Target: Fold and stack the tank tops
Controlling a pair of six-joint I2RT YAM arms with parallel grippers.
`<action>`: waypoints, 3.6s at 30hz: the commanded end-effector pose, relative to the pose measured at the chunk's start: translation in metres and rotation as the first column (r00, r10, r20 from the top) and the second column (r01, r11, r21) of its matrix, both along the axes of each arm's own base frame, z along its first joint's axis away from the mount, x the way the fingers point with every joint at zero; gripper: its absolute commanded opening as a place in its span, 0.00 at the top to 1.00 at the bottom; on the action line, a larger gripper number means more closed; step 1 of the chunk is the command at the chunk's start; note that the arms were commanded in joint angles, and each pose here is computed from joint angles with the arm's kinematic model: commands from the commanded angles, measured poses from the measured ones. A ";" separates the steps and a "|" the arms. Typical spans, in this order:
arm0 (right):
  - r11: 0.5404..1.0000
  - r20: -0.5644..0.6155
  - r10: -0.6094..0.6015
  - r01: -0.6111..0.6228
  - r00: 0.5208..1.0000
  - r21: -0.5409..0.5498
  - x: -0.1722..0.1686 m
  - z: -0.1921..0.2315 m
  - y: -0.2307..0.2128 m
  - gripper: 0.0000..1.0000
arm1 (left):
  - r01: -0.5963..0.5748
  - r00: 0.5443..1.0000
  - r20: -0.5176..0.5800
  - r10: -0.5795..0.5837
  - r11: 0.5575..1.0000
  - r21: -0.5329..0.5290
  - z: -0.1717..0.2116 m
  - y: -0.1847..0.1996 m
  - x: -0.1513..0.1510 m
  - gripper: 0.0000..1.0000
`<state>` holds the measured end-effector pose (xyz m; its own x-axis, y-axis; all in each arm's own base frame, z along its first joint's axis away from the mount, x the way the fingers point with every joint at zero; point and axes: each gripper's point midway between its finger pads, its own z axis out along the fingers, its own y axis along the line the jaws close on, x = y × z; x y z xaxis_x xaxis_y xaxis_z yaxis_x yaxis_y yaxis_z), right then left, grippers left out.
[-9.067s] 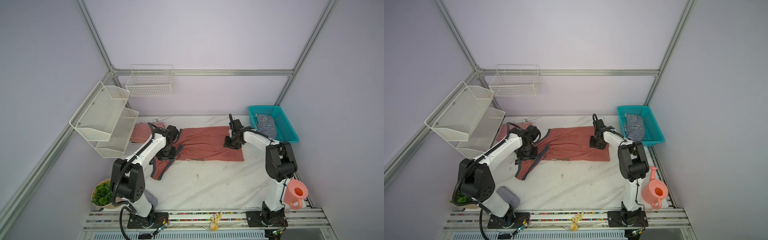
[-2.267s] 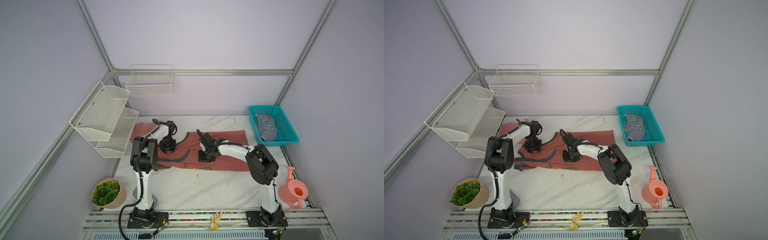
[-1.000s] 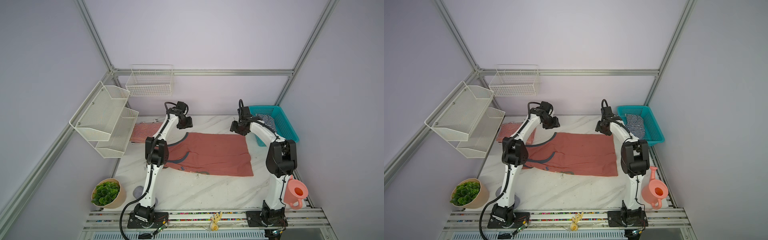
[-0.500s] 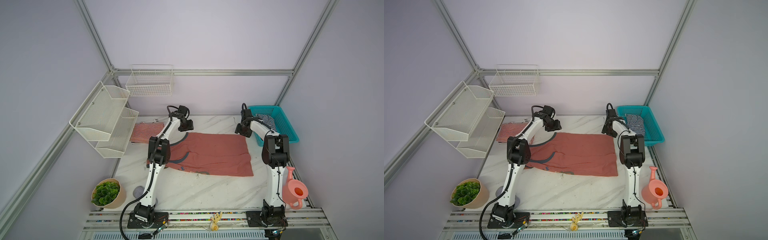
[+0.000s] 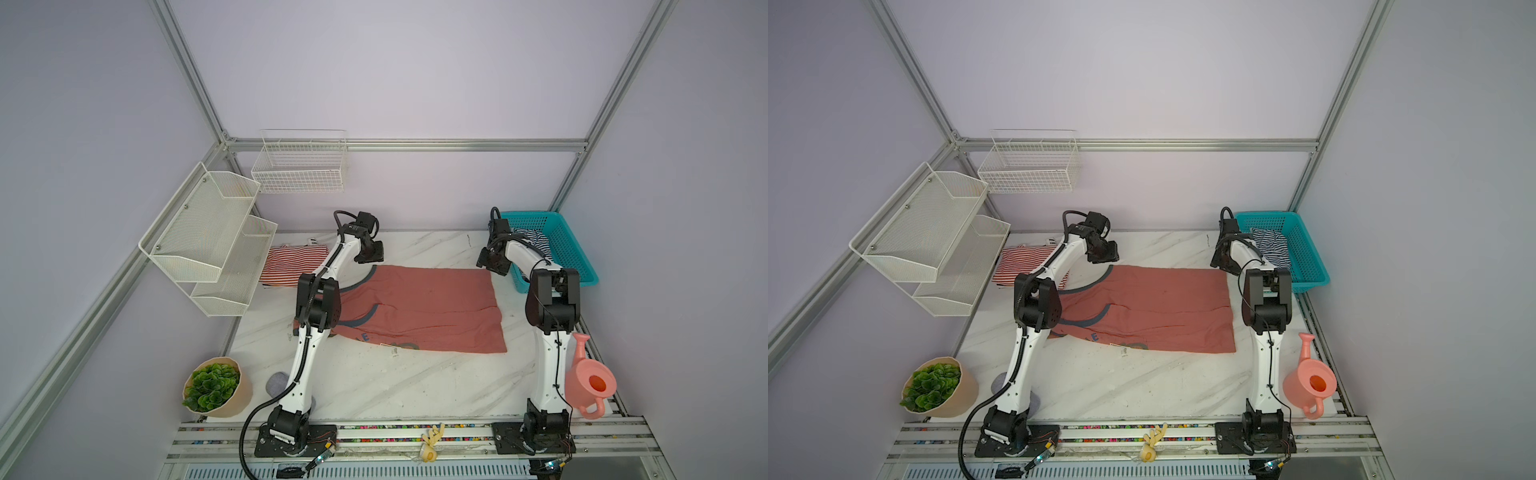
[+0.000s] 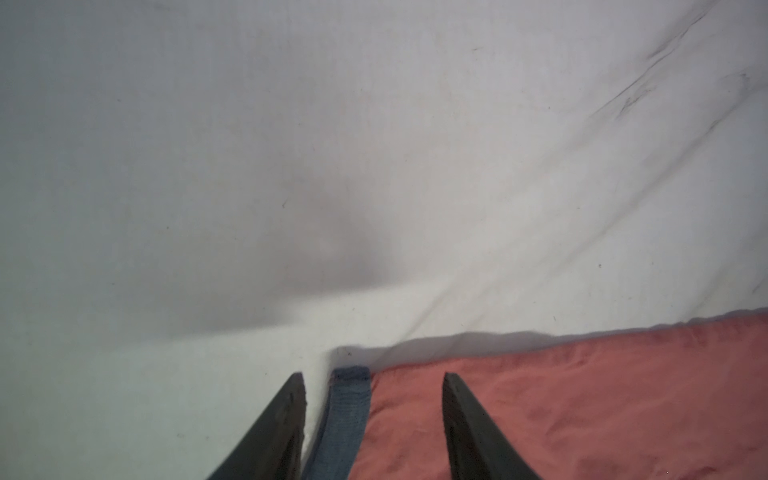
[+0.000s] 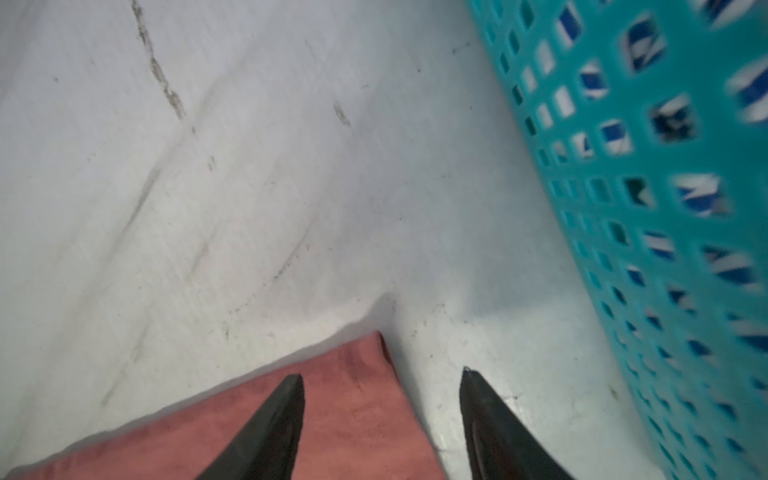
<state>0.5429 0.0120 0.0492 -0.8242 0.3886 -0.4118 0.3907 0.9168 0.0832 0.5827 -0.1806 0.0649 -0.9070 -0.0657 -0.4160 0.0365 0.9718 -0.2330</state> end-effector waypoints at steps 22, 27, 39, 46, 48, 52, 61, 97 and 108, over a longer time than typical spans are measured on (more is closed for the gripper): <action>0.998 -0.046 0.032 -0.030 0.998 0.047 0.003 -0.025 0.004 0.67 | 0.078 0.991 -0.110 -0.070 0.995 0.067 -0.022 0.006 -0.026 0.58; 0.998 -0.048 0.038 -0.036 0.998 0.053 0.002 -0.025 0.005 0.69 | 0.061 0.992 -0.119 -0.051 0.994 0.089 -0.027 0.010 -0.025 0.52; 0.997 -0.052 0.043 -0.040 0.998 0.063 -0.005 -0.027 0.007 0.80 | 0.021 0.994 -0.109 -0.018 0.999 0.026 -0.037 -0.003 -0.014 0.54; 0.997 -0.054 0.049 -0.045 0.997 0.068 -0.005 -0.030 0.008 0.87 | 0.025 0.995 -0.099 -0.025 1.000 0.006 -0.039 -0.011 -0.011 0.67; 0.996 -0.055 0.052 -0.048 0.997 0.070 -0.006 -0.030 0.008 0.91 | 0.034 0.994 -0.106 -0.034 0.999 -0.001 -0.043 -0.015 -0.013 0.71; 0.996 -0.048 0.058 -0.055 0.997 0.074 -0.005 -0.028 0.009 1.00 | 0.042 0.991 -0.127 -0.040 0.999 0.007 -0.051 -0.017 -0.019 0.86; 0.995 0.027 0.078 -0.079 0.997 0.057 -0.003 -0.002 0.008 1.00 | 0.032 0.995 -0.100 -0.029 0.999 0.027 -0.030 -0.013 -0.021 1.00; 0.991 0.119 0.089 -0.101 0.989 0.092 -0.124 0.054 0.010 1.00 | 0.026 0.999 -0.049 -0.020 0.993 0.118 0.051 0.003 -0.122 1.00; 0.992 0.078 0.060 -0.068 0.995 0.103 -0.161 0.036 0.008 1.00 | 0.006 0.994 -0.110 0.013 0.986 0.169 0.032 0.016 -0.172 1.00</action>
